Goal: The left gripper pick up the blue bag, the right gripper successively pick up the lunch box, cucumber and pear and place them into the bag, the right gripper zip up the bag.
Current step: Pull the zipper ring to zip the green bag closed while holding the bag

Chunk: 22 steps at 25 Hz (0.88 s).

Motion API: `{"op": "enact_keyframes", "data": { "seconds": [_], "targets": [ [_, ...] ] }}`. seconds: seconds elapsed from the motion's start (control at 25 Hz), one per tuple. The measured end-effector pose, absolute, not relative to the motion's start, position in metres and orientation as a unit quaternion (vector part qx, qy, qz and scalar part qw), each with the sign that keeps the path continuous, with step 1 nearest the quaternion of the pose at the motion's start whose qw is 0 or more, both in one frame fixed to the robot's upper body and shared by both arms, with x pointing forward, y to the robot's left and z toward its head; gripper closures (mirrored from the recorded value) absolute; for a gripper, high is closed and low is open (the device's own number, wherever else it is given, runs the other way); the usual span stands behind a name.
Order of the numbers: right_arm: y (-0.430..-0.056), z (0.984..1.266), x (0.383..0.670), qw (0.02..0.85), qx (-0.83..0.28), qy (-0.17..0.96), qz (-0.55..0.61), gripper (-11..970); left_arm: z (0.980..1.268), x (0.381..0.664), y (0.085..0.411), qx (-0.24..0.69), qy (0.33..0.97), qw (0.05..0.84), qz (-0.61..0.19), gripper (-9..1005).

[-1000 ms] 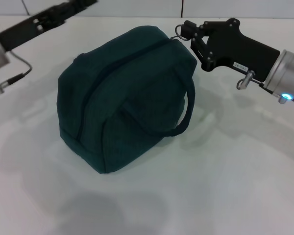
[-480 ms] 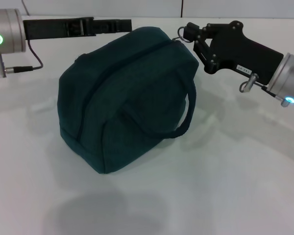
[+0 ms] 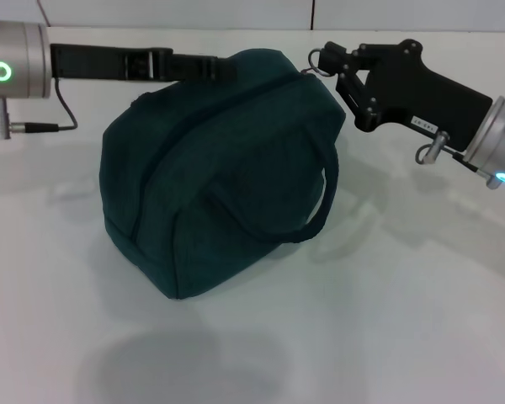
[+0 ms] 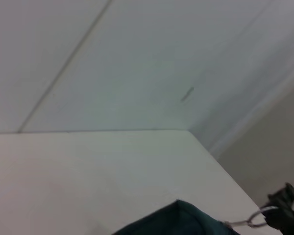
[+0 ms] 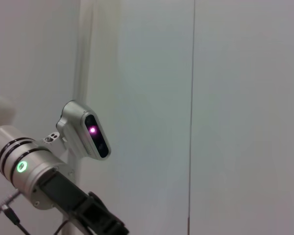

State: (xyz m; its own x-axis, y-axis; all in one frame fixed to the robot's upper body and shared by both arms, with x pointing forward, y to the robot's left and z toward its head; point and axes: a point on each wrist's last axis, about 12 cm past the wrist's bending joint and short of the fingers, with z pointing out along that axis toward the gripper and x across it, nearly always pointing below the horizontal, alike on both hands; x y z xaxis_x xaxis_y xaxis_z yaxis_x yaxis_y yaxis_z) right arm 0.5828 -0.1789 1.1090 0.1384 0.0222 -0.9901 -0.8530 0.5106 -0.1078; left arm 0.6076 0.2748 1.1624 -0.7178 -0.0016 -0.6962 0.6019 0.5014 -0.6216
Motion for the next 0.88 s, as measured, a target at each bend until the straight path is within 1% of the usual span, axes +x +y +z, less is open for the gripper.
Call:
{"op": "enact_keyframes", "data": {
  "seconds": [0.56, 0.76, 0.88],
  "targets": [
    [-0.1786, 1.1087, 0.5815, 0.660, -0.366, 0.564, 0.335, 953, 1.1551, 0.6019, 0.2748, 0.208, 0.796, 0.339, -0.456, 366],
    [-0.1788, 1.1086, 0.5813, 0.660, -0.366, 0.564, 0.334, 953, 1.1538, 0.6013, 0.2742, 0.205, 0.795, 0.339, -0.460, 601],
    [-0.1790, 1.1085, 0.5808, 0.660, -0.366, 0.564, 0.335, 952, 1.1531, 0.6009, 0.2733, 0.203, 0.794, 0.340, -0.462, 664]
  ]
}}
